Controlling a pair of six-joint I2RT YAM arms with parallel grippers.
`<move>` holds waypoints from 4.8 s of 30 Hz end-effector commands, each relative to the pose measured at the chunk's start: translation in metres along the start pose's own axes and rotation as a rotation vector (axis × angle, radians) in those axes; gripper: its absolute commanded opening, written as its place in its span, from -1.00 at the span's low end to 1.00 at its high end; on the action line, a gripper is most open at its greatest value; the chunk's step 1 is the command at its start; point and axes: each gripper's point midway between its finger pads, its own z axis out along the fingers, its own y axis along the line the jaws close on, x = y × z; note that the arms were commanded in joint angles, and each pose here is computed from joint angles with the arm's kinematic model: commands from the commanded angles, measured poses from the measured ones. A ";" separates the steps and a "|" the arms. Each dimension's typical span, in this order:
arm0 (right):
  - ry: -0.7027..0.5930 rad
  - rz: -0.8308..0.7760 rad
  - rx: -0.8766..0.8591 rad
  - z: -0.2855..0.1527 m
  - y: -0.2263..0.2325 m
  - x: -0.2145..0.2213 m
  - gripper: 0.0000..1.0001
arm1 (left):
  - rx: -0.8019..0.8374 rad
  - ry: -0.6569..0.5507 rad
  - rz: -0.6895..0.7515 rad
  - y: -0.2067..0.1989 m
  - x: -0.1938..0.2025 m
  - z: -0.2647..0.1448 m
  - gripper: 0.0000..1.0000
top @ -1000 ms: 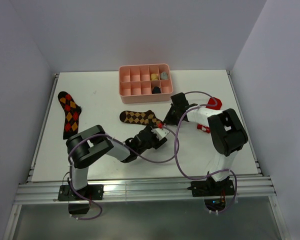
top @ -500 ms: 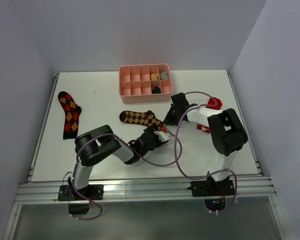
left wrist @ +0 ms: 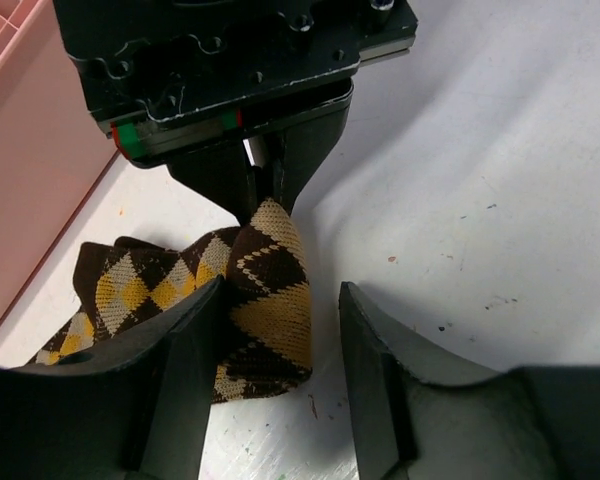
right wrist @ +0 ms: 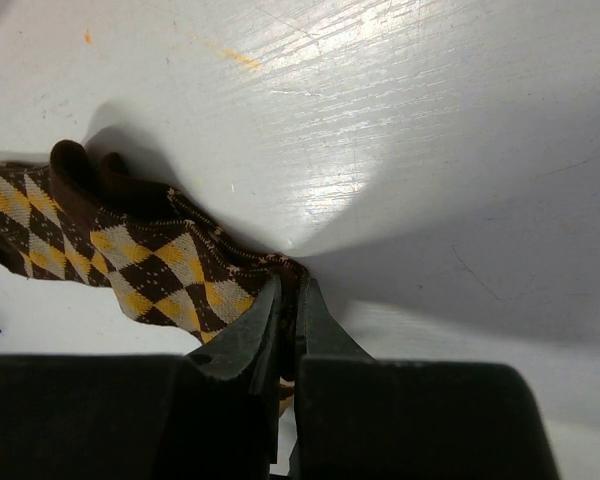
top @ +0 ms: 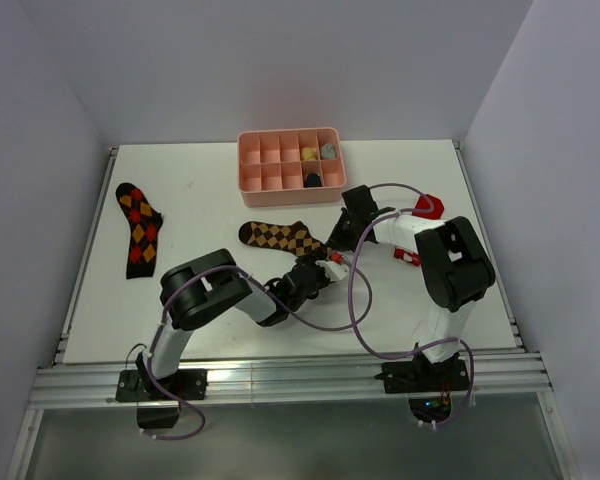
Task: Roll the socks
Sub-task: Roll the sock at the center of the board.
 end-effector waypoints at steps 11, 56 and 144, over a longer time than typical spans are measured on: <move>0.044 -0.011 0.039 -0.001 -0.009 0.013 -1.00 | 0.031 0.192 -0.107 -0.011 0.042 -0.005 -0.30; -0.123 -0.014 -0.406 -0.028 0.045 -0.001 0.25 | 0.438 0.360 -1.493 -0.002 0.061 -0.045 -0.99; 0.035 -0.117 -0.100 -0.021 0.033 0.025 -1.00 | -0.111 -0.087 0.035 0.013 -0.014 -0.035 0.45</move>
